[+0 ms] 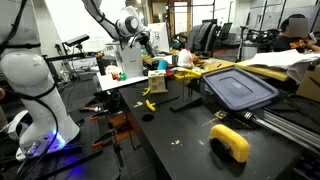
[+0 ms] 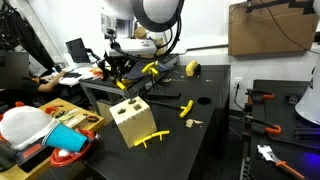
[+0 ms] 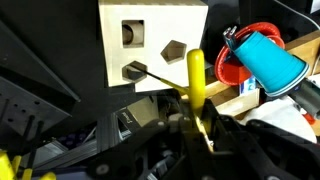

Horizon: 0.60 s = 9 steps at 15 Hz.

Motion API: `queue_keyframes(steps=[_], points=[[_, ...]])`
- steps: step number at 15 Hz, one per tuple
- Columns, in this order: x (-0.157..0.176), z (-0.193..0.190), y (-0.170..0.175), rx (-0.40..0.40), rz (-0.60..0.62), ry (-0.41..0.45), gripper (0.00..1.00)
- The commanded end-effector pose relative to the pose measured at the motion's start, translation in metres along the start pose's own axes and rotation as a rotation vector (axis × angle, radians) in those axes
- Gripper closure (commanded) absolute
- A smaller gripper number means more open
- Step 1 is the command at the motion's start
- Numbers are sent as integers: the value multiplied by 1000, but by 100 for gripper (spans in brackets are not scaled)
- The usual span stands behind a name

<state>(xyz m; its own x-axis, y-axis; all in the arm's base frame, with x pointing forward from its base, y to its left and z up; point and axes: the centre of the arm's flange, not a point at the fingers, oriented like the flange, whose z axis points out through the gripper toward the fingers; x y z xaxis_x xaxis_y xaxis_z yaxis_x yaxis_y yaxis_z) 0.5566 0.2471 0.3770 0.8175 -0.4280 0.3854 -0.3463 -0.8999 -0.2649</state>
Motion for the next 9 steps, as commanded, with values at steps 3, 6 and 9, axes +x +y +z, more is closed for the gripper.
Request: queue_keyframes(steps=[3,6,9], points=[[-1,33,13,86,21,-12,96],[-2,51,19,122,35,-16,96],[-5,49,21,148,40,-30,96]])
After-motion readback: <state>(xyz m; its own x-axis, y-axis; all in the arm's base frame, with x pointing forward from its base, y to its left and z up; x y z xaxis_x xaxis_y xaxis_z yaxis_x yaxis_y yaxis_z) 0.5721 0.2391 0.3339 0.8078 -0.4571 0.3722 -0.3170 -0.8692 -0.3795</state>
